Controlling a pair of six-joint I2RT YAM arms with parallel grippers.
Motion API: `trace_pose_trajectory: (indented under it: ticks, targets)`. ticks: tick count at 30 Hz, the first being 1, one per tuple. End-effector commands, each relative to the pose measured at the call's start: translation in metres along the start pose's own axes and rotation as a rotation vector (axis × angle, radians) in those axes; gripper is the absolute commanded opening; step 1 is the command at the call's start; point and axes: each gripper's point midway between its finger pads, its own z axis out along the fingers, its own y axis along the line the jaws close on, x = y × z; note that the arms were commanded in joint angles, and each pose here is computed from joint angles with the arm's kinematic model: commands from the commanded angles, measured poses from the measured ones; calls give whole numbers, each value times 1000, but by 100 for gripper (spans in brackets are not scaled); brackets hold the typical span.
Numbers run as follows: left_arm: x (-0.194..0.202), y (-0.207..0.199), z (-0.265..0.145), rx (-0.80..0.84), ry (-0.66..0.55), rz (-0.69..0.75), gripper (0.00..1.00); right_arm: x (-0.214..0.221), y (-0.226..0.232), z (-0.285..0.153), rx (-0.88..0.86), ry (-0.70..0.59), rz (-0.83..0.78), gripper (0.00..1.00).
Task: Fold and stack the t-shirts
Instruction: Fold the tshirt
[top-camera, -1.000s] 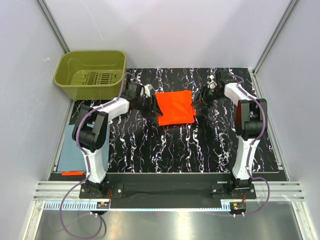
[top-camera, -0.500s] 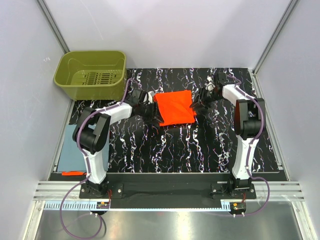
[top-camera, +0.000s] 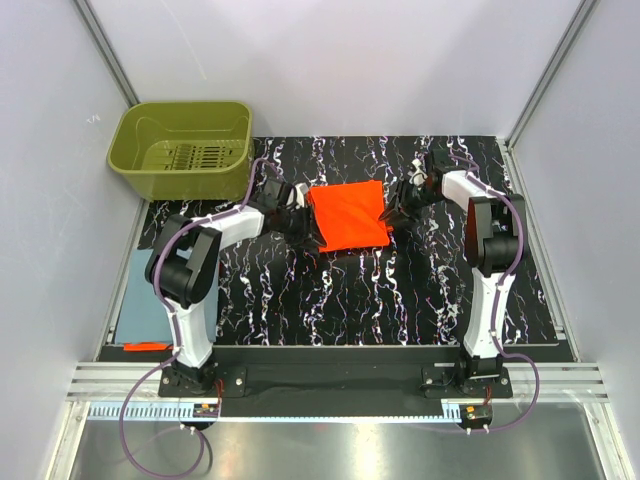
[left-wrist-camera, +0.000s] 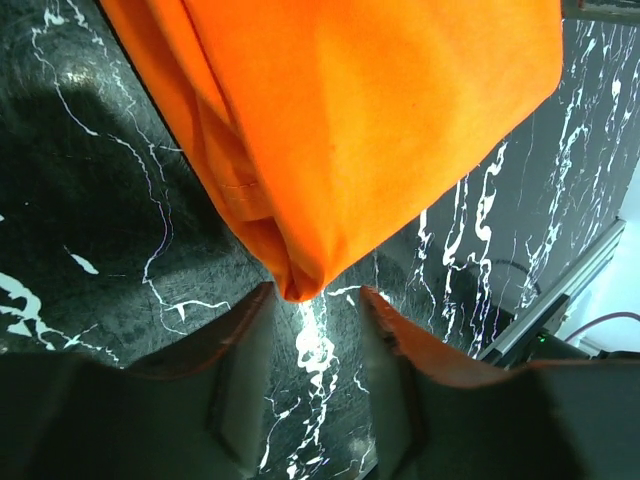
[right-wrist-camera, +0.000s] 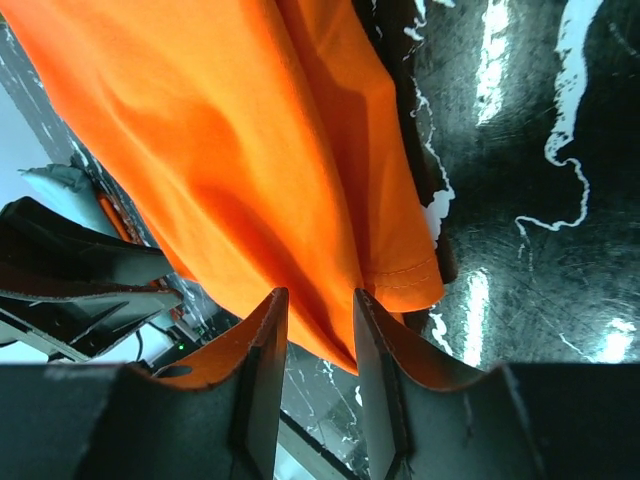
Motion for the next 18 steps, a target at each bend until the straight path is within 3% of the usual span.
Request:
trace_pose_trajectory:
  ticks: [1, 5, 8, 9, 10, 12, 14, 18]
  targets:
    - [-18, -13, 1, 63, -35, 8, 39, -10, 5, -4, 24, -39, -62, 40]
    - [-20, -14, 3, 78, -33, 1, 29, -9, 4, -2, 16, -27, -64, 40]
    - [-21, -12, 2, 80, -31, -10, 14, -9, 2, 1, 21, -23, -58, 38]
    - [-21, -11, 2, 79, -34, -12, 4, -10, 2, 2, 22, -24, -60, 36]
    - [-21, -9, 1, 76, -33, -17, 0, -12, 1, 1, 29, -29, -60, 31]
    - [-18, -4, -1, 67, -31, -30, 0, -14, 0, 1, 39, -34, -63, 20]
    - [-12, 3, -3, 52, -28, -37, 0, -18, -2, -3, 69, -56, -65, 0]
    - [1, 10, -8, 30, -23, -39, 0, -21, -7, -10, 122, -85, -59, 0]
